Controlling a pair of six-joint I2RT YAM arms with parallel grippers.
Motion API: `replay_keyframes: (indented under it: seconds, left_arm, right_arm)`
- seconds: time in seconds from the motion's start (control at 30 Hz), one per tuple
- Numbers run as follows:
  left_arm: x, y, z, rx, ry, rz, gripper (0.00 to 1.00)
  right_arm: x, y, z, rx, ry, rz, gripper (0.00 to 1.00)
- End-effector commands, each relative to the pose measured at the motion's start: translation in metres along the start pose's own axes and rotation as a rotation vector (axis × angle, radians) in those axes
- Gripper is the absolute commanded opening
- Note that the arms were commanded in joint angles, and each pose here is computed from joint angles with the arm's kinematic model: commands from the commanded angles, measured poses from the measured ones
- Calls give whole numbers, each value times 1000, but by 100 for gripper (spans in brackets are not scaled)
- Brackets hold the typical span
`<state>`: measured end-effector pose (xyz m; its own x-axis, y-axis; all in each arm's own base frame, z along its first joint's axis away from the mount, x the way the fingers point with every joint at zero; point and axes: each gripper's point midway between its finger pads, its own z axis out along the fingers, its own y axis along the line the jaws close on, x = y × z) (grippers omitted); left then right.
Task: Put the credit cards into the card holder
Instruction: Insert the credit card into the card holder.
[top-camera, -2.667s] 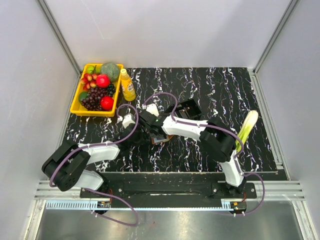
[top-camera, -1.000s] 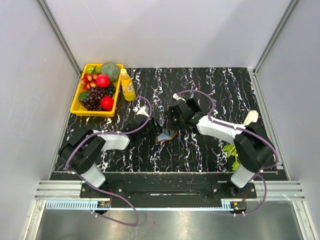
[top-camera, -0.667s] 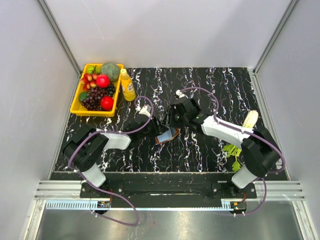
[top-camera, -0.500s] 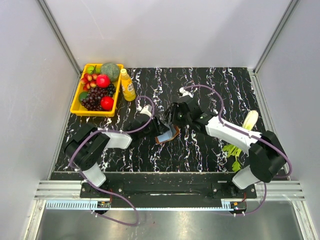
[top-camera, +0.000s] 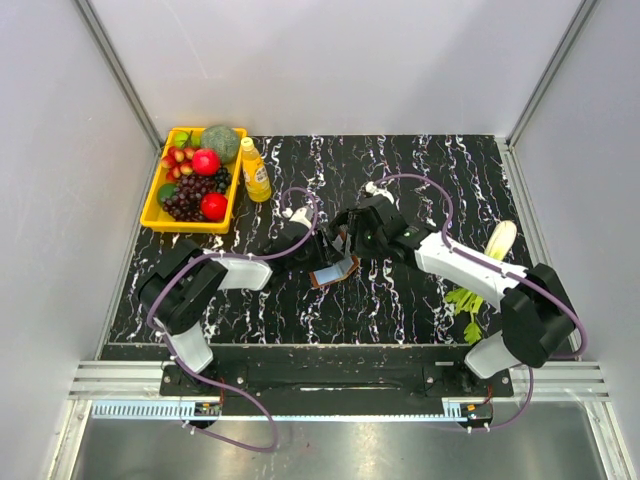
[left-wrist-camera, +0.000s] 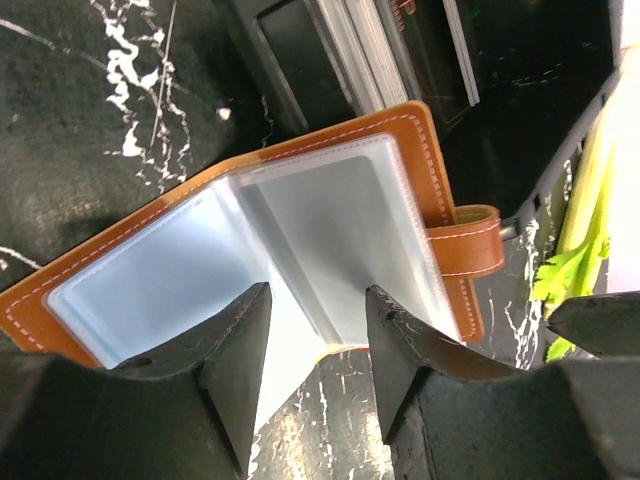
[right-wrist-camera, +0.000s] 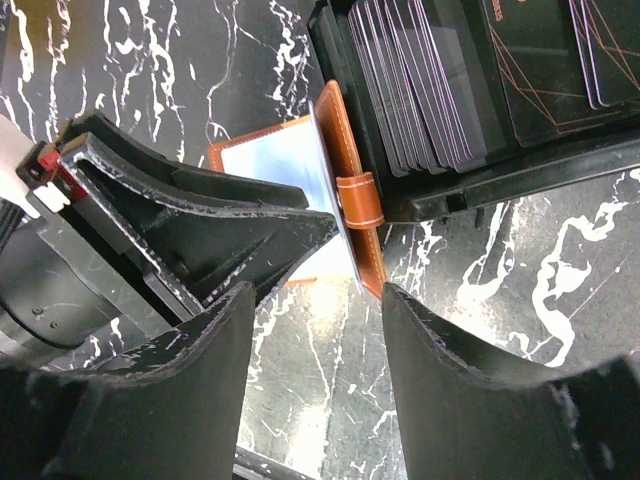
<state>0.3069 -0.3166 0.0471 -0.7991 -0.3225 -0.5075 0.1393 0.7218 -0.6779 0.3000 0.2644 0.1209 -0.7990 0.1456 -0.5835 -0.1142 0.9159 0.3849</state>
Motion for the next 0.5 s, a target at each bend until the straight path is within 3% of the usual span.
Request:
replay_keyframes:
  seconds: [0.0,0.23,0.47]
  left_arm:
    - [-2,-5,2,11,-2,20,47]
    - [-2,-5,2,10,-1,23,47]
    - [1,-2,0,4,1,24,47]
  right_arm:
    - [10,-7,1,12,39,-22,60]
    - [40,-21,16,56,150,-16,61]
    - [26,-16,33,42,87,-60,56]
